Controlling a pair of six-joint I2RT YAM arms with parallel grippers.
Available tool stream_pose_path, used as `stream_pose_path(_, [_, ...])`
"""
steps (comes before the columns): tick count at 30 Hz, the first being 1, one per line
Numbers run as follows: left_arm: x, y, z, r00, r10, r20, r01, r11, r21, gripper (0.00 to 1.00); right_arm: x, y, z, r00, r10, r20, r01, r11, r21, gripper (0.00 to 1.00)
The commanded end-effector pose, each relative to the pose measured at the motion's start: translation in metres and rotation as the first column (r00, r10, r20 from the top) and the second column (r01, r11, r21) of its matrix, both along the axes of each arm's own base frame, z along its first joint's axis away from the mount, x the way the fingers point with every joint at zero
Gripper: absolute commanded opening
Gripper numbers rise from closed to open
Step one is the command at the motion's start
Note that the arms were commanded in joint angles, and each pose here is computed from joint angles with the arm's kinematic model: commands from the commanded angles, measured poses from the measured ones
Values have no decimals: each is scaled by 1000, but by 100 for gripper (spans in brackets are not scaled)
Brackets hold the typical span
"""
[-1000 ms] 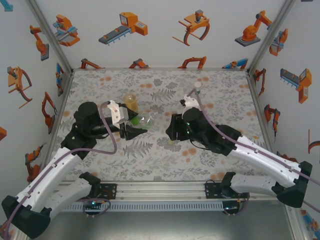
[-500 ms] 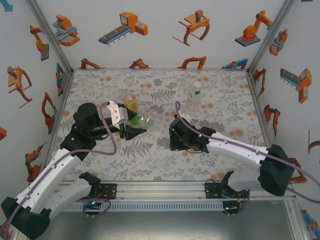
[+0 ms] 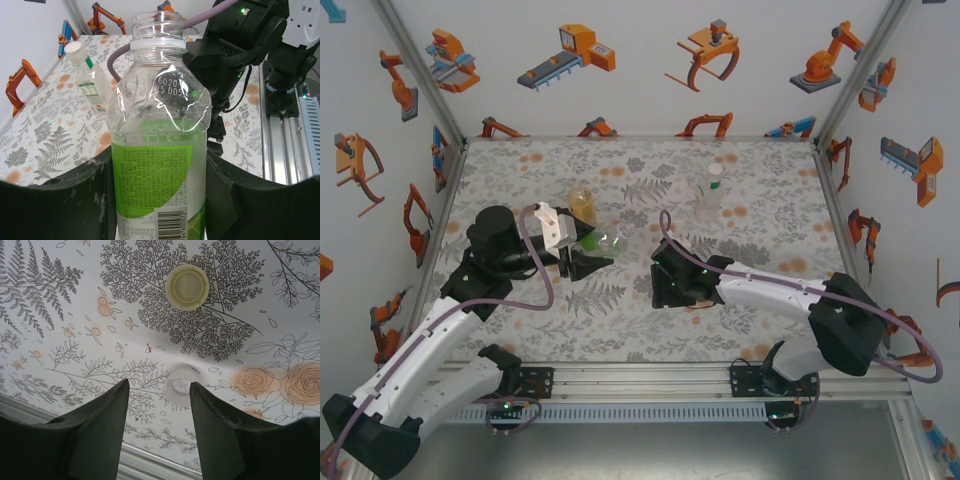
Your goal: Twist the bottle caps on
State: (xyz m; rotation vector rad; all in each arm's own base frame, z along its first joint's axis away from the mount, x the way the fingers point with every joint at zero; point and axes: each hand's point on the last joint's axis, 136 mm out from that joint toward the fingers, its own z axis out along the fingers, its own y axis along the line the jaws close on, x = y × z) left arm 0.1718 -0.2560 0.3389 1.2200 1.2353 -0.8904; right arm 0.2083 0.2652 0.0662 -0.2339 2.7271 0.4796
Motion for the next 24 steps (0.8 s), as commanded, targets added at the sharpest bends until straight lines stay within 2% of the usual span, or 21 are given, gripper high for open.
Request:
stream_pose_path(1, [-3,2,5,999,-4,35,5,1000,-9,0,-5,-5,-9,999,-12,-31,11,1000,-15,51])
stream_pose_path(24, [-3,1,5,999,-4,34,5,1000,-7,0,-13,-10,-22,997,-9,-77,6,999,-36,51])
